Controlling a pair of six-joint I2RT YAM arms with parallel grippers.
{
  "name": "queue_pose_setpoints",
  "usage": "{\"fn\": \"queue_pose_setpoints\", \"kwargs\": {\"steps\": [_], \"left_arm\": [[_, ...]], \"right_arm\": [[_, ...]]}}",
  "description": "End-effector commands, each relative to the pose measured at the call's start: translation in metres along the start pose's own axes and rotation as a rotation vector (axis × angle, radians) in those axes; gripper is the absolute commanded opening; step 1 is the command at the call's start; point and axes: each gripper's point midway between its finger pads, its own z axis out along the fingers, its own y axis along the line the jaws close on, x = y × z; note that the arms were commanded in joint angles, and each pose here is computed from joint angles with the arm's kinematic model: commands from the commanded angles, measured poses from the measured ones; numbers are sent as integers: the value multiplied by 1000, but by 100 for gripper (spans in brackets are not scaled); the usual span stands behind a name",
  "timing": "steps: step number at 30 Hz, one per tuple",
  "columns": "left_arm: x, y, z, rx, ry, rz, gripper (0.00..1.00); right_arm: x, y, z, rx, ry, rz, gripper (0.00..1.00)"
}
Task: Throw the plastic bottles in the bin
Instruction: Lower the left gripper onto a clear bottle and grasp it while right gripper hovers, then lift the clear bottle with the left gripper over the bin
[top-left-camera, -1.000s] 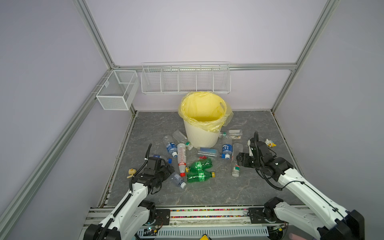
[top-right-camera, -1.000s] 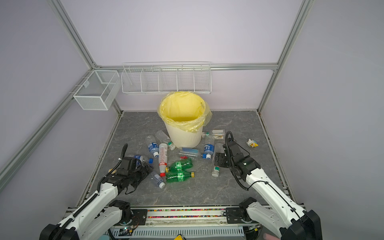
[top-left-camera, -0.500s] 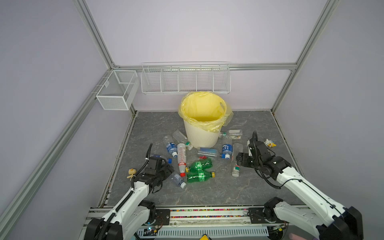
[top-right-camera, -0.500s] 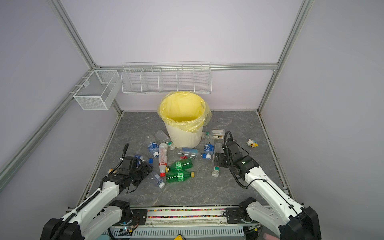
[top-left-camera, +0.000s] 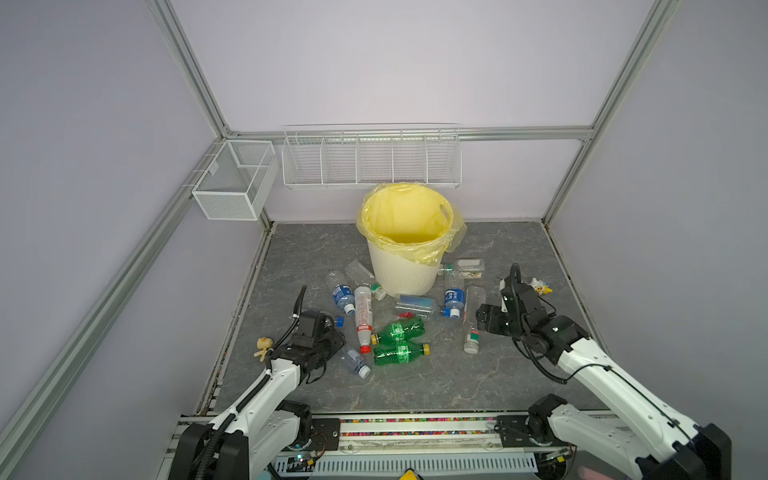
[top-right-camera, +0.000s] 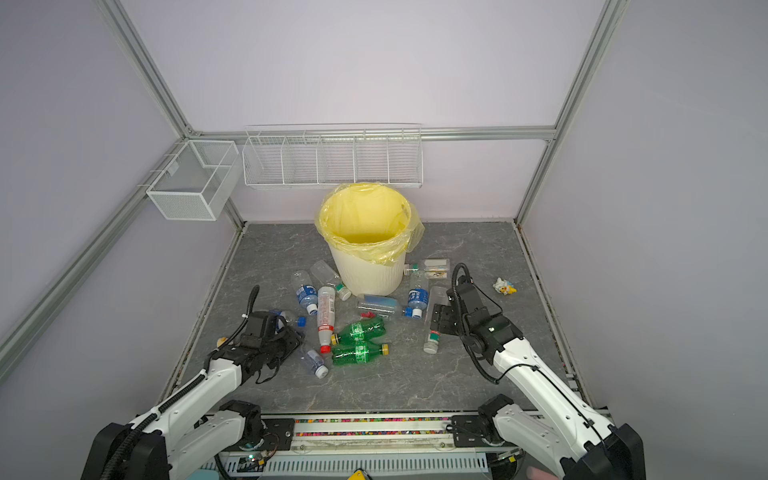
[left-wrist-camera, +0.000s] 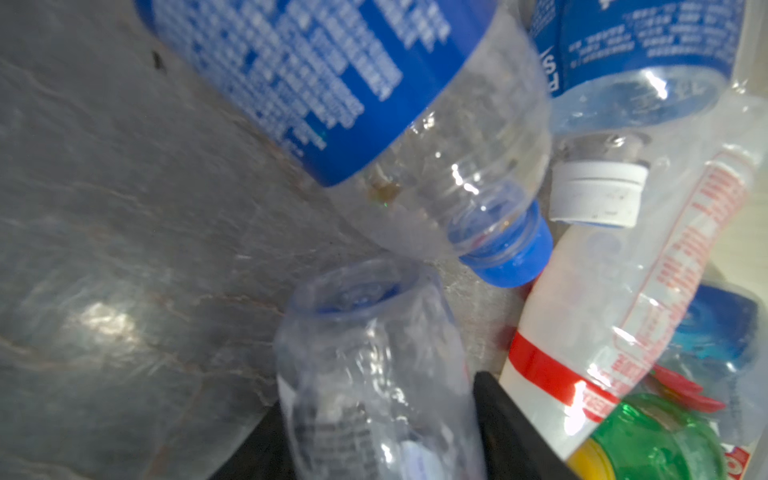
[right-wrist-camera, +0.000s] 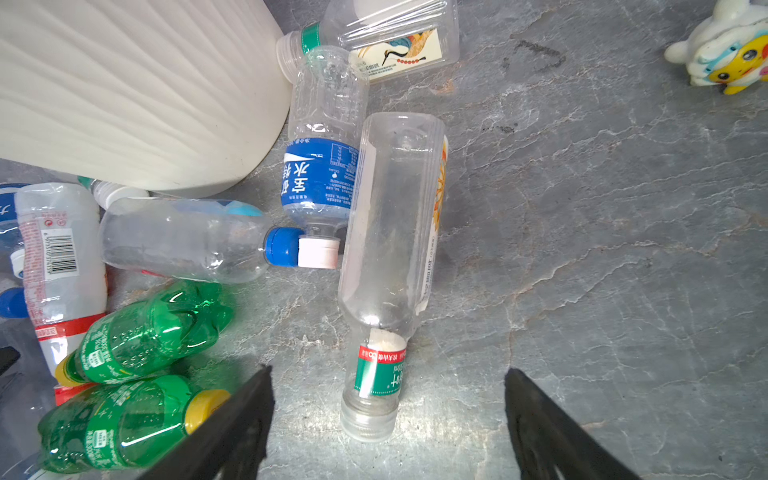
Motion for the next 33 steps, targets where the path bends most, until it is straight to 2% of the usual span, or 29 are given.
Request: {"fn": "queue_pose_setpoints", "kwargs": {"steps": [1, 14, 23, 33], "left_arm": [[4, 2, 2, 0, 9, -1, 54], [1, -15, -18, 83, -15, -10, 51], [-3, -53, -42, 241, -5, 15, 51], [-14, -81, -73, 292, -14, 65, 50]], "right_arm": [[8, -8, 2, 23, 14, 20, 88], [11, -11, -2, 31, 18, 11, 88], [20, -14, 2, 33, 40, 16, 88], [22, -13, 8, 40, 70, -1, 88]]}}
